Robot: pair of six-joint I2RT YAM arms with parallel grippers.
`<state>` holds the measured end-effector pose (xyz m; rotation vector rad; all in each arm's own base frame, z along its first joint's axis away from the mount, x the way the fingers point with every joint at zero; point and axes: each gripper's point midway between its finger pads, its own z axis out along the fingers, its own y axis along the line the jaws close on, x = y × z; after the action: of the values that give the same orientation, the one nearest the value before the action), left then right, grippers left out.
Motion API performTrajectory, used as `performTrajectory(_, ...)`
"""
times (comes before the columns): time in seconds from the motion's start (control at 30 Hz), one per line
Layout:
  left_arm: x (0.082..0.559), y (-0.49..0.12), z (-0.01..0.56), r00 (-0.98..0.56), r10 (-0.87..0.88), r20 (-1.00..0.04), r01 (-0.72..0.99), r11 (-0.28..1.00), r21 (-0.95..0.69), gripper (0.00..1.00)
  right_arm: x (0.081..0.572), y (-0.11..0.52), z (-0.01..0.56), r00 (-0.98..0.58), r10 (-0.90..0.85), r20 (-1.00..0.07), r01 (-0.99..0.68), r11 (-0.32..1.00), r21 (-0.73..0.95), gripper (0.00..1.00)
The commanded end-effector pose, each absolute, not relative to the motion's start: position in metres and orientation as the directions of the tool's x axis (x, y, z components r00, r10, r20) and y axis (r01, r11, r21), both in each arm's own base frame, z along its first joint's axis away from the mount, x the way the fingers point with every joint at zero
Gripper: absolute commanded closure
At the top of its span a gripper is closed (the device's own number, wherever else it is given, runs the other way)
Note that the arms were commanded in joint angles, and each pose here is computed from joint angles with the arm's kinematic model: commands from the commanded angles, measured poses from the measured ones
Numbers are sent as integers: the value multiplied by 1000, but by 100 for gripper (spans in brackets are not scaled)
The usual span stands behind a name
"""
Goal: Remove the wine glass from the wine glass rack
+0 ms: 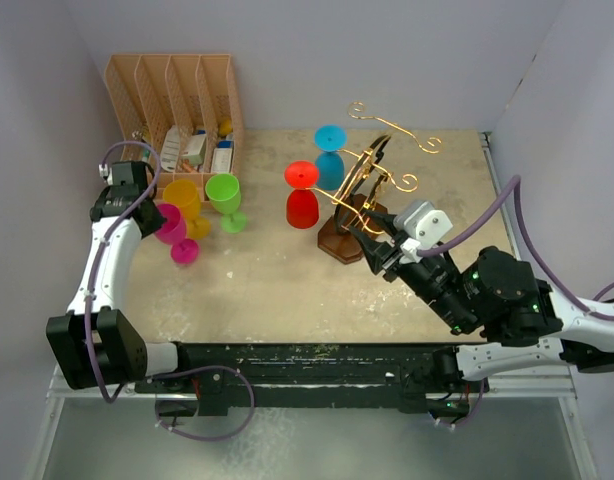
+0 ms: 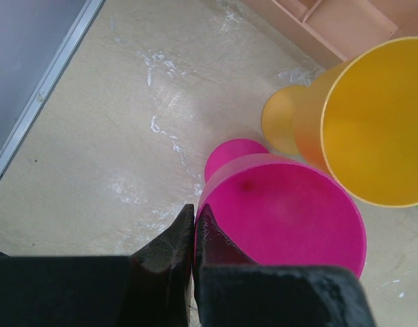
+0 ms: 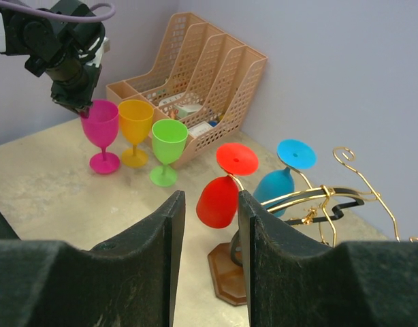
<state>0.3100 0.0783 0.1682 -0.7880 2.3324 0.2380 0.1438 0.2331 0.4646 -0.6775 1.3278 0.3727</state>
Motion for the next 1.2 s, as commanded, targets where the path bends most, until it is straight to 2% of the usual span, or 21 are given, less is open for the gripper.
performTrajectory(0.0, 328, 81, 177, -557, -482, -676, -598, 798, -76, 100, 148, 220, 473, 208, -79, -975, -584, 790, -188, 61)
performTrajectory(0.2, 324, 77, 159, -579, -494, -648, -597, 799, -76, 100, 148, 217, 473, 206, -75, -976, -581, 793, -183, 61)
performTrajectory(0.4, 324, 74, 152, -588, -500, -636, -592, 802, -83, 87, 148, 219, 472, 206, -78, -976, -580, 793, -186, 61)
performTrajectory(0.43, 324, 74, 151, -588, -501, -635, -592, 801, -83, 84, 148, 219, 472, 206, -78, -976, -580, 793, -186, 61)
performTrajectory(0.47, 324, 74, 152, -587, -500, -636, -592, 801, -84, 76, 148, 219, 472, 205, -77, -976, -581, 793, -185, 61)
performTrajectory(0.53, 323, 74, 152, -589, -500, -635, -592, 802, -82, 70, 148, 219, 472, 203, -74, -976, -582, 793, -181, 61)
performTrajectory(0.73, 320, 76, 166, -565, -496, -659, -597, 798, -88, 39, 148, 220, 471, 200, -75, -977, -583, 792, -180, 61)
performTrajectory(0.9, 313, 74, 201, -511, -496, -702, -591, 796, -132, 31, 148, 226, 469, 196, -86, -977, -586, 788, -187, 61)
performTrajectory(1.17, 293, 55, 278, -369, -485, -793, -491, 826, -277, 26, 161, 247, 462, 190, -153, -970, -568, 788, -236, 58)
